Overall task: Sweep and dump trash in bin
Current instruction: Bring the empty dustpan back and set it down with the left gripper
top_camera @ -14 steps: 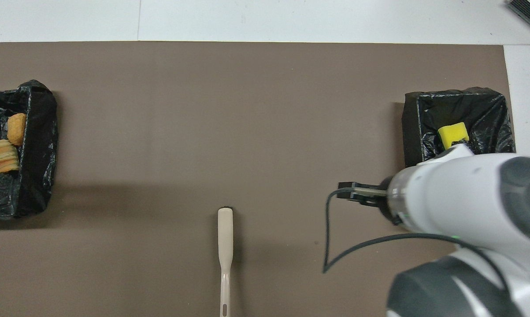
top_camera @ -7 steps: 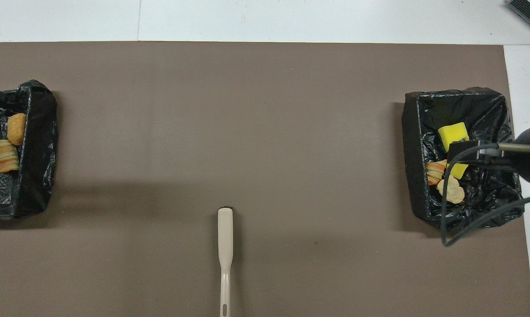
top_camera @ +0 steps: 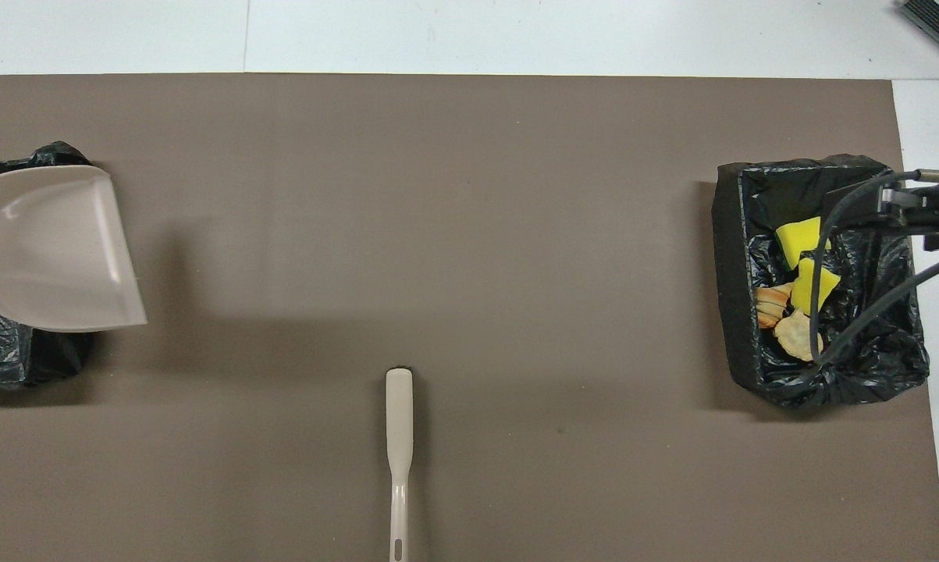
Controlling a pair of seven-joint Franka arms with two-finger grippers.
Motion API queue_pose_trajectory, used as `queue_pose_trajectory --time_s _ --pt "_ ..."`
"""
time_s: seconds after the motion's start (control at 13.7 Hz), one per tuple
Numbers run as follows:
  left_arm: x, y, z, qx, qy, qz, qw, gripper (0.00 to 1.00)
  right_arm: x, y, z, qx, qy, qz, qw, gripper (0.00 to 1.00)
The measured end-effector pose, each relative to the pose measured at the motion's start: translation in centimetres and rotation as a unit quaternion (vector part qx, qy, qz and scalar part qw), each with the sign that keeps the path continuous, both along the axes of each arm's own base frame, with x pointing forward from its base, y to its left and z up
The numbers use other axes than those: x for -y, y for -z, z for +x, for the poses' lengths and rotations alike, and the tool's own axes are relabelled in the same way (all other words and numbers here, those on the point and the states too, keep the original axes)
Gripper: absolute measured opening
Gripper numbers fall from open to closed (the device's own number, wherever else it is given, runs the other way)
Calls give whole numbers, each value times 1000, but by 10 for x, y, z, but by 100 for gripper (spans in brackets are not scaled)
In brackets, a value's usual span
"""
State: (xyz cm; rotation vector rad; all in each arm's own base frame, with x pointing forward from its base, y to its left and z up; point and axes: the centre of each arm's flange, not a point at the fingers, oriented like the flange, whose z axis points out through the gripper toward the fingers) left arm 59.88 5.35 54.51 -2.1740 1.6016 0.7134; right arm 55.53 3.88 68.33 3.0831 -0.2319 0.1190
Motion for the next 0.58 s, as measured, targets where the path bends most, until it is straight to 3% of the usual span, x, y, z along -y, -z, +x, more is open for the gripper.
queue_pose_trajectory --time_s 0.36,0.58 --pt "123 31 -9 65 -142 -79 985 32 22 0 0 -3 -19 -3 1000 100" --pt "203 59 -21 90 -250 -96 959 32 33 3 -1 -13 -27 -3 1000 100"
